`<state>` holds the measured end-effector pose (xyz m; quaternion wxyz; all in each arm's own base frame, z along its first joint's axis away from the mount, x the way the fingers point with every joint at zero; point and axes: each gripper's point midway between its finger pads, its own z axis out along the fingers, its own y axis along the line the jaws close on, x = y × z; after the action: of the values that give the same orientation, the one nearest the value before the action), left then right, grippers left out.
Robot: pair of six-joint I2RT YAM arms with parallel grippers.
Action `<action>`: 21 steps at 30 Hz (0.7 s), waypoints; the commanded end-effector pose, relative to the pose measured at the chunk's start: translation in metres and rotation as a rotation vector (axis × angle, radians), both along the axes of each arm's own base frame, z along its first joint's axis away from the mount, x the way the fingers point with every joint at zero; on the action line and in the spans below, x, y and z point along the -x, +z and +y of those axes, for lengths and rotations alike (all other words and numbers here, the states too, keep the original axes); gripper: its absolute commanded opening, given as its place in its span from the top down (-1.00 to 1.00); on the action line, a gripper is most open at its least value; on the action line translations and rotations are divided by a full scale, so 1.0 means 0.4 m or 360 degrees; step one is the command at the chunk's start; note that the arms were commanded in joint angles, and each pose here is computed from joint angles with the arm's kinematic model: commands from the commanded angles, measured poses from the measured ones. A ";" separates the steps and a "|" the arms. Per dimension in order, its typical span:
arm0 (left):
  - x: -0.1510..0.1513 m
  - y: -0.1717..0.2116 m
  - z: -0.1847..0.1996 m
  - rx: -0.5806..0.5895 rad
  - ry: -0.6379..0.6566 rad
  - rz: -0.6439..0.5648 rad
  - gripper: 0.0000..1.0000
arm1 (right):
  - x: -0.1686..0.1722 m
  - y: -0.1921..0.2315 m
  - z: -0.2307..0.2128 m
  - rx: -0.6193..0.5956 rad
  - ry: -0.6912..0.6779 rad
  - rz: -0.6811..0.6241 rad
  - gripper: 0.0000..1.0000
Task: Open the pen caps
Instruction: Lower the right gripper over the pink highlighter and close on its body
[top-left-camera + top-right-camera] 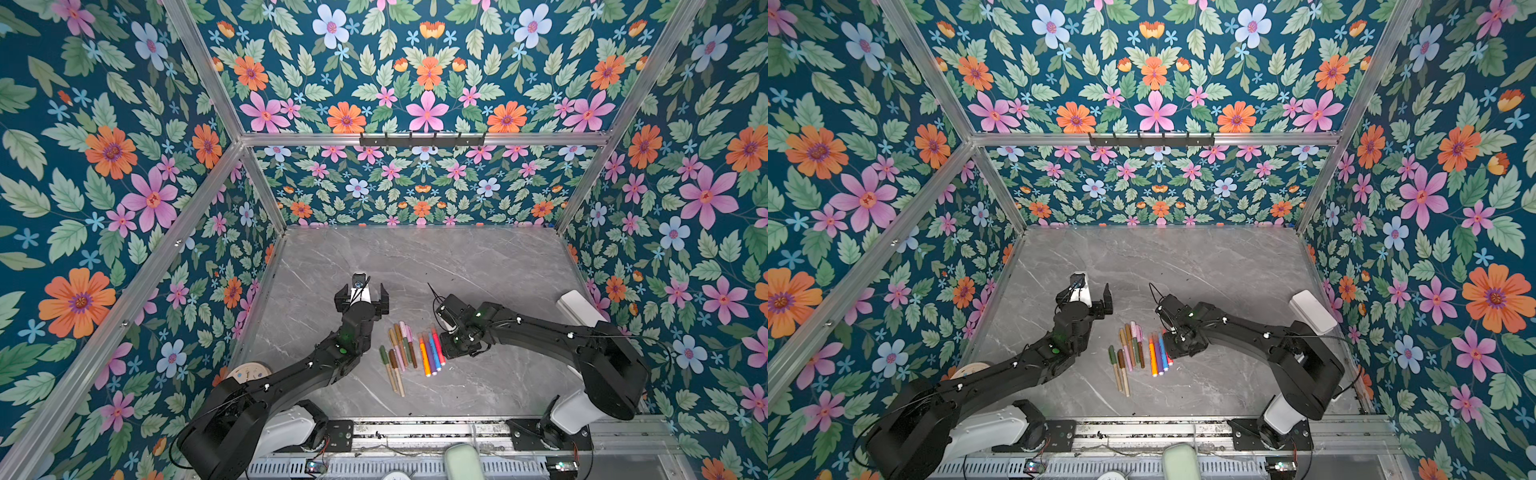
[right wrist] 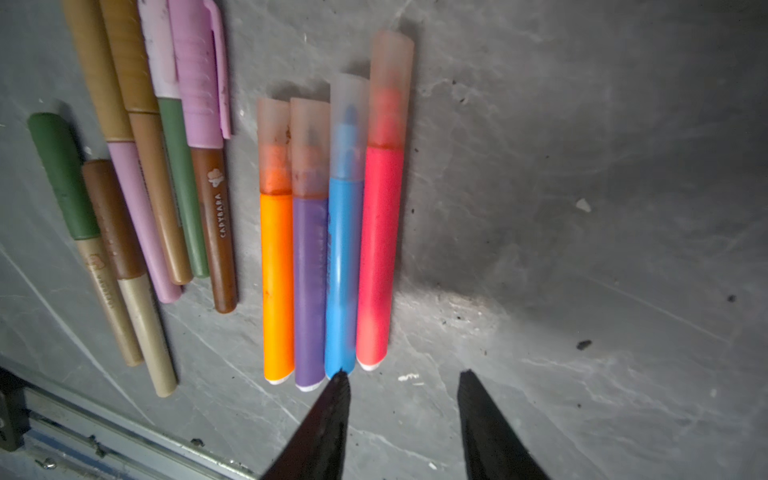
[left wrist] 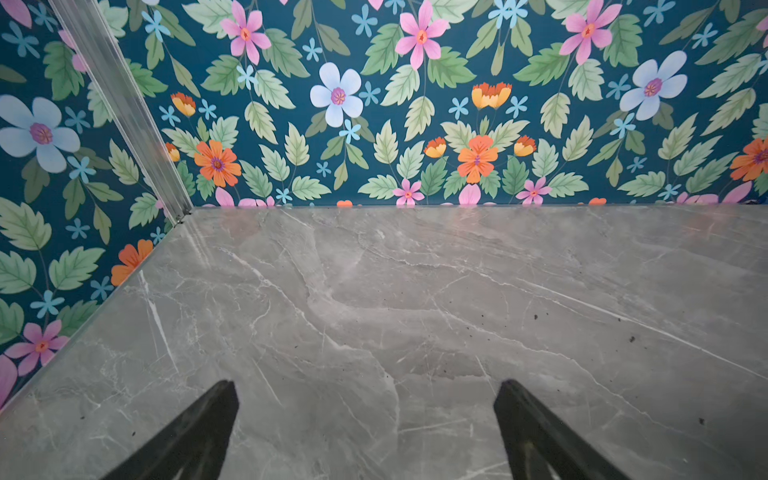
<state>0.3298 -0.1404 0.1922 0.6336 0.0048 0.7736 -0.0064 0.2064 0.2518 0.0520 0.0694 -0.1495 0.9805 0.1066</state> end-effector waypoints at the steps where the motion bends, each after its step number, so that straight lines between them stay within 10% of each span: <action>1: 0.002 0.004 -0.002 0.0086 0.0003 0.0025 -1.00 | 0.000 -0.007 -0.007 0.0088 0.0015 -0.0021 0.10; 21: 0.000 -0.014 0.019 0.0101 0.0082 0.0034 -1.00 | -0.009 -0.075 -0.024 0.0275 -0.0074 0.0007 0.15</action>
<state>0.3294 -0.1370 0.1833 0.6212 -0.0258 0.7830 -0.0192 0.2095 0.2499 0.0224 0.0532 -0.1385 0.9881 0.0409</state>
